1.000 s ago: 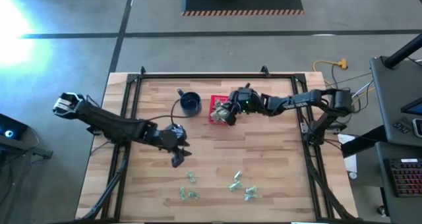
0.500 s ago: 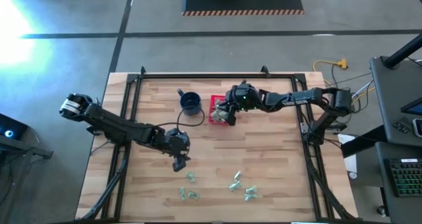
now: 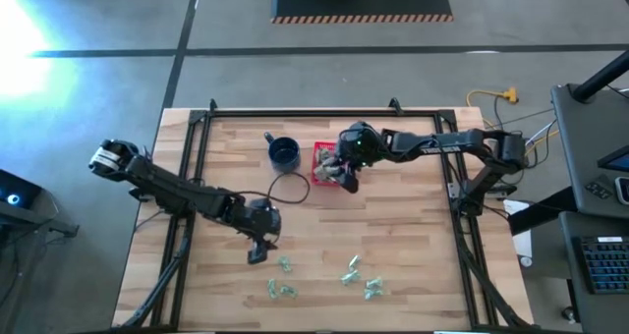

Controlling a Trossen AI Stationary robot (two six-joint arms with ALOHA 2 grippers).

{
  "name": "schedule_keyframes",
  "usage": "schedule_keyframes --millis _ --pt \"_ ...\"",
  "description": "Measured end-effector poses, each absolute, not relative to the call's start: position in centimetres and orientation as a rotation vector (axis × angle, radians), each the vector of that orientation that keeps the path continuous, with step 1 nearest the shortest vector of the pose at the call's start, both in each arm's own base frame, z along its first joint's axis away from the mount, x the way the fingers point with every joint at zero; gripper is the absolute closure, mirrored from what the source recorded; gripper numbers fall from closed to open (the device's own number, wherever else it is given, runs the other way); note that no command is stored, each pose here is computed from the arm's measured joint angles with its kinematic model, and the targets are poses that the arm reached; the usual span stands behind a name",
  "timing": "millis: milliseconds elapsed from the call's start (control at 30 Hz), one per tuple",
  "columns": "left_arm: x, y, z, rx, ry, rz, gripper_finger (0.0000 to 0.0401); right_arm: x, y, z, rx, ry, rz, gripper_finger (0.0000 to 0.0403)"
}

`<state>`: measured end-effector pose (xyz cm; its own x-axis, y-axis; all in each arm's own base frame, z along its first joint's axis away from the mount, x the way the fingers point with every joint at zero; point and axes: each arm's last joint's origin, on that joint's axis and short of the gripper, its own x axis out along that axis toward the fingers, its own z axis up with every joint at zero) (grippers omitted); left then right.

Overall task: Pick and place Stevia / Truvia into bins
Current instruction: Put the stevia packet into the basket

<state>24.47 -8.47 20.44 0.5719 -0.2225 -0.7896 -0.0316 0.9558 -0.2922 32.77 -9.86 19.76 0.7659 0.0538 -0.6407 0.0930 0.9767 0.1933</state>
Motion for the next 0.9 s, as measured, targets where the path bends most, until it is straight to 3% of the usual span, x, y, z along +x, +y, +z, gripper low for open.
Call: schedule_keyframes --millis 367,900 --pt "26.2 -10.4 18.6 0.008 0.882 -0.314 0.0209 29.8 -7.7 20.5 0.296 0.88 0.111 0.0259" --pt "27.5 -11.2 14.6 0.106 0.974 -0.449 0.021 23.1 -2.8 26.7 0.344 0.858 0.128 0.0284"
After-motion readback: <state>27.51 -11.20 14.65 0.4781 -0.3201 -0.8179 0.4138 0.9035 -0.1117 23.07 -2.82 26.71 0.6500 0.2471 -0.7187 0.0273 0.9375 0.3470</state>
